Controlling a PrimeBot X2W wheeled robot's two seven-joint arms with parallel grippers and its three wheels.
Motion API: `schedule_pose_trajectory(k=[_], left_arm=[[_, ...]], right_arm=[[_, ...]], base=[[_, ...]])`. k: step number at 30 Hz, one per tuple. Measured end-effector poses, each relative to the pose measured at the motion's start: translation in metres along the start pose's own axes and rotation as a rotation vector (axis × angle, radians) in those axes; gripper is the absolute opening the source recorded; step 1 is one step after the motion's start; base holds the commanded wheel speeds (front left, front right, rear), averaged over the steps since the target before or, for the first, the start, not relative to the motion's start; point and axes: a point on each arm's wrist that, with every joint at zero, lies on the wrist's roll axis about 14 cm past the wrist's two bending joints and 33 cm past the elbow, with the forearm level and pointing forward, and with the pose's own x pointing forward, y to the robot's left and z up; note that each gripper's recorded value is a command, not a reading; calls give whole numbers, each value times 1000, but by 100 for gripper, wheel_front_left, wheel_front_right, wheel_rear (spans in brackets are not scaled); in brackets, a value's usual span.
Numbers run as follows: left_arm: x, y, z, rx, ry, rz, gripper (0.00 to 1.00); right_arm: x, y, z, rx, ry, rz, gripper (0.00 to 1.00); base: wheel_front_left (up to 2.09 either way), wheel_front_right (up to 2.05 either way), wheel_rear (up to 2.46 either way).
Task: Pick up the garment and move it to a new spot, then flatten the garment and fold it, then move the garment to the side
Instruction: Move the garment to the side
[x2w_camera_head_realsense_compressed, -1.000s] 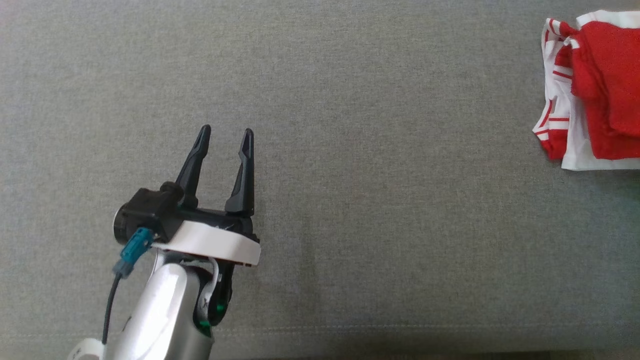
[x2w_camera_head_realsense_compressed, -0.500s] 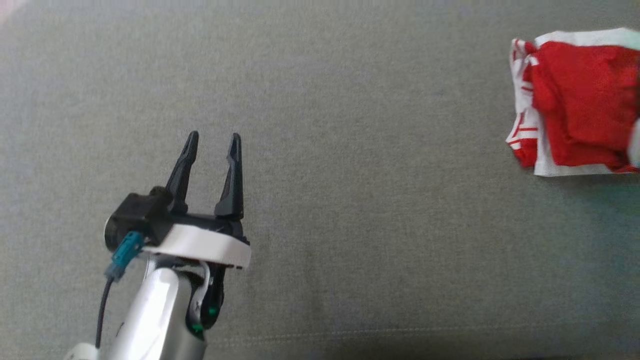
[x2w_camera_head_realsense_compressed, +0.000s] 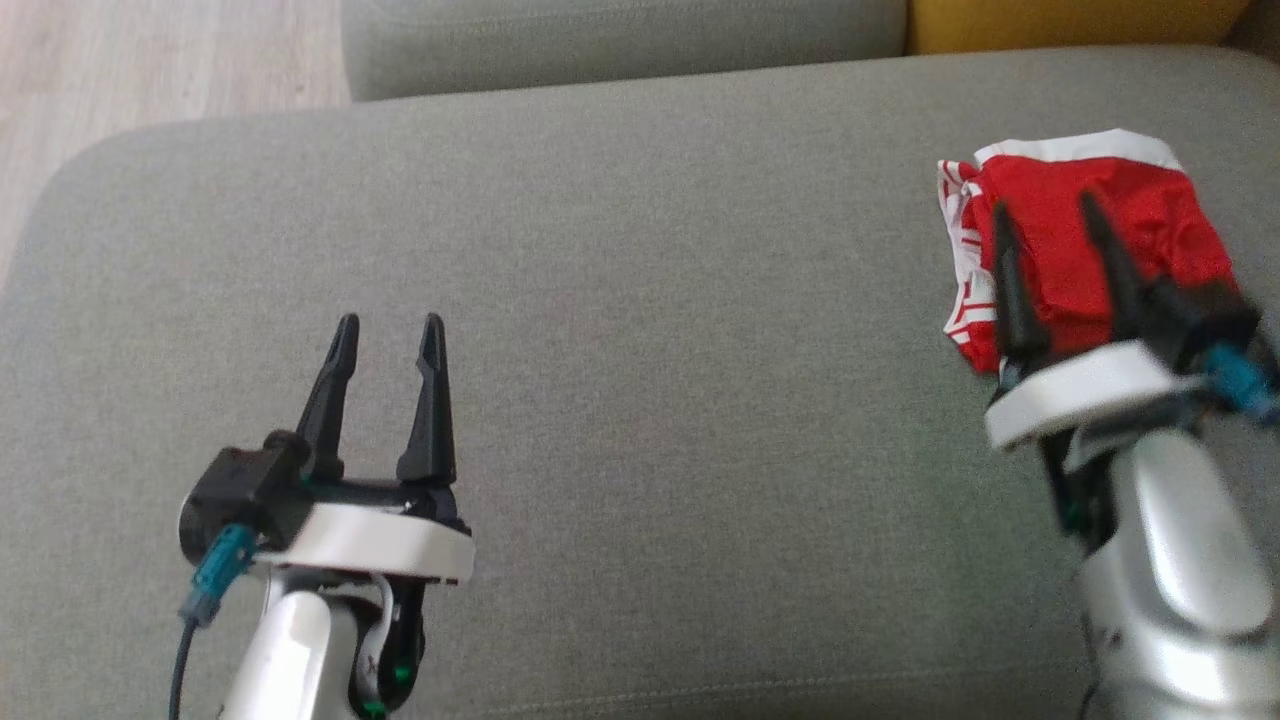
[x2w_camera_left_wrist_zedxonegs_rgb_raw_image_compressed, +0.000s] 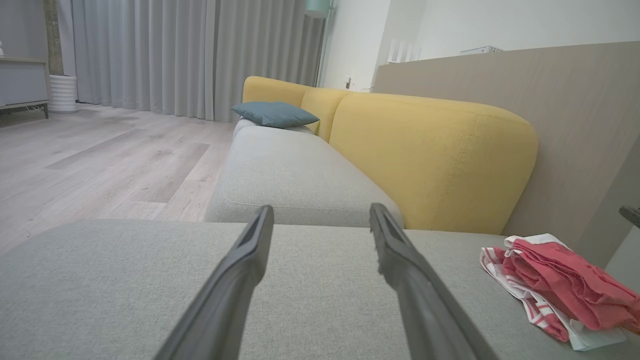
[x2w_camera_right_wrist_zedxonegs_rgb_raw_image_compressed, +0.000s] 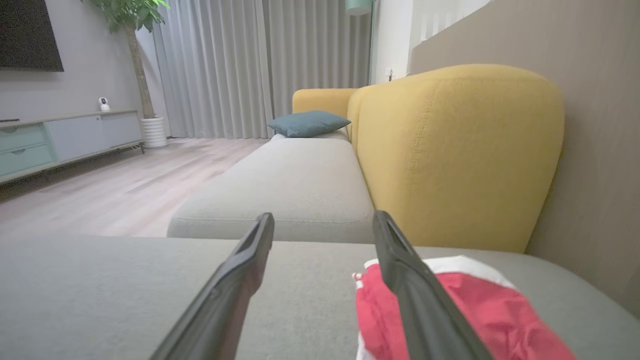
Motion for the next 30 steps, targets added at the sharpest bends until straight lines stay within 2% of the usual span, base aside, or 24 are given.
schedule_pose_trajectory(k=[4,13,30], left_arm=[[-9,-2,3,3,-3,0,100],[-35,0,-7,7,41,23,100],[-48,4,-17,32,79,43,100]], right_arm=[[-25,15,-8,97,-13,-7,100],[-72,18,-28,161,-1,-38,100],[-83,27,-34,178,11,-21,100]], base=[[0,0,0],[0,0,0],[0,0,0]])
